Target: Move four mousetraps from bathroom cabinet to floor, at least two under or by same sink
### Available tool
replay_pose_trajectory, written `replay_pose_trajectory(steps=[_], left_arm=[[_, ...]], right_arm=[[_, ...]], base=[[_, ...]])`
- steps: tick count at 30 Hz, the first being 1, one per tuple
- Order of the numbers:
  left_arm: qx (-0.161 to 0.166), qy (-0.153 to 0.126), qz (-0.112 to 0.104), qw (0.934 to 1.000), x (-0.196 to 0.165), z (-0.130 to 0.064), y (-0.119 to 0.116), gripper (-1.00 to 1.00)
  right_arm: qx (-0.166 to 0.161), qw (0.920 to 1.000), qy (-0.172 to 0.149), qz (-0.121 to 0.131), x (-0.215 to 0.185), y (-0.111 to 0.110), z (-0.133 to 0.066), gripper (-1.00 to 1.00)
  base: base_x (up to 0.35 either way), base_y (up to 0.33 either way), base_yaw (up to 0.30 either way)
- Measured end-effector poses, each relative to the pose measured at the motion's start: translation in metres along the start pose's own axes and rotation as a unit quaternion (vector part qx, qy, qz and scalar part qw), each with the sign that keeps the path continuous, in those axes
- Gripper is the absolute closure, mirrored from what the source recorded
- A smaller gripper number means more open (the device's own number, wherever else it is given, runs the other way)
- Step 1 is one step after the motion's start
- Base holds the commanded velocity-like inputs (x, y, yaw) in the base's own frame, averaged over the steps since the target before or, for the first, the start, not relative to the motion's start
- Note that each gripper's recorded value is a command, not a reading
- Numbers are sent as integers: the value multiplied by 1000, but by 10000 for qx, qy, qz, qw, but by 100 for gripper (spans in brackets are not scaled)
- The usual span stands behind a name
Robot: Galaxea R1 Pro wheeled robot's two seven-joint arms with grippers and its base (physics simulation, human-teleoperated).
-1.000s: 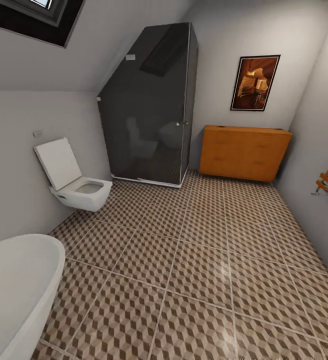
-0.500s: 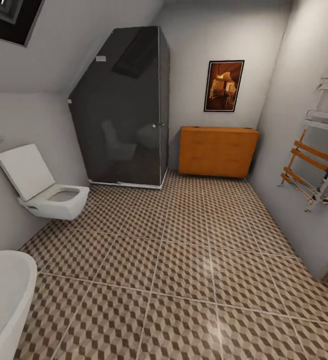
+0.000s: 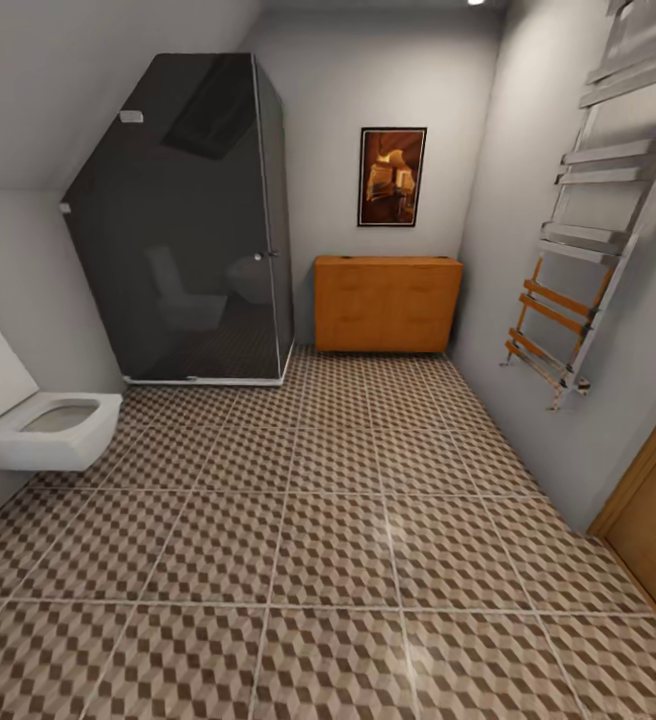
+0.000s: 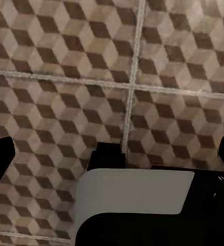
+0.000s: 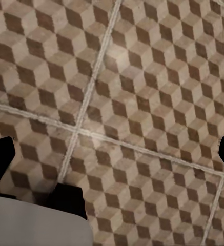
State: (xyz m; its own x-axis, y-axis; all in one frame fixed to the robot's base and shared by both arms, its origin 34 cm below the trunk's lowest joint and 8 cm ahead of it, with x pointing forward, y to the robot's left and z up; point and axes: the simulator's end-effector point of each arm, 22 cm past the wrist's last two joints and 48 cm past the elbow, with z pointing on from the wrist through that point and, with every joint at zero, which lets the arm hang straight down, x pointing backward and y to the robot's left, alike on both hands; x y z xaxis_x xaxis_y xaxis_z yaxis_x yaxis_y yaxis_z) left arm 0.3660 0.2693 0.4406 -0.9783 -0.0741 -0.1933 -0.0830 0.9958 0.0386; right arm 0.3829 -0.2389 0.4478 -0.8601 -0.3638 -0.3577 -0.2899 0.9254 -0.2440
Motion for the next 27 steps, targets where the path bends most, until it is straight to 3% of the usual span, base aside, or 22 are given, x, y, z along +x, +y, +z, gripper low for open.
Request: replay_pose_trajectory(steps=[7, 16, 27], left_arm=[[0, -10, 8, 10000, 0, -1, 0, -100], [-17, 66, 480, 9988, 11, 0, 2, -100], [-19, 155, 558, 9983, 19, 3, 3, -100]], right_arm=[[-1, 10000, -23, 5, -2, 1, 0, -100], [-5, 10000, 11, 10, 1, 1, 0, -100], [-29, 10000, 92, 3, 8, 3, 1, -100]], base=[[317, 0, -176], [333, 0, -34], [335, 0, -92]])
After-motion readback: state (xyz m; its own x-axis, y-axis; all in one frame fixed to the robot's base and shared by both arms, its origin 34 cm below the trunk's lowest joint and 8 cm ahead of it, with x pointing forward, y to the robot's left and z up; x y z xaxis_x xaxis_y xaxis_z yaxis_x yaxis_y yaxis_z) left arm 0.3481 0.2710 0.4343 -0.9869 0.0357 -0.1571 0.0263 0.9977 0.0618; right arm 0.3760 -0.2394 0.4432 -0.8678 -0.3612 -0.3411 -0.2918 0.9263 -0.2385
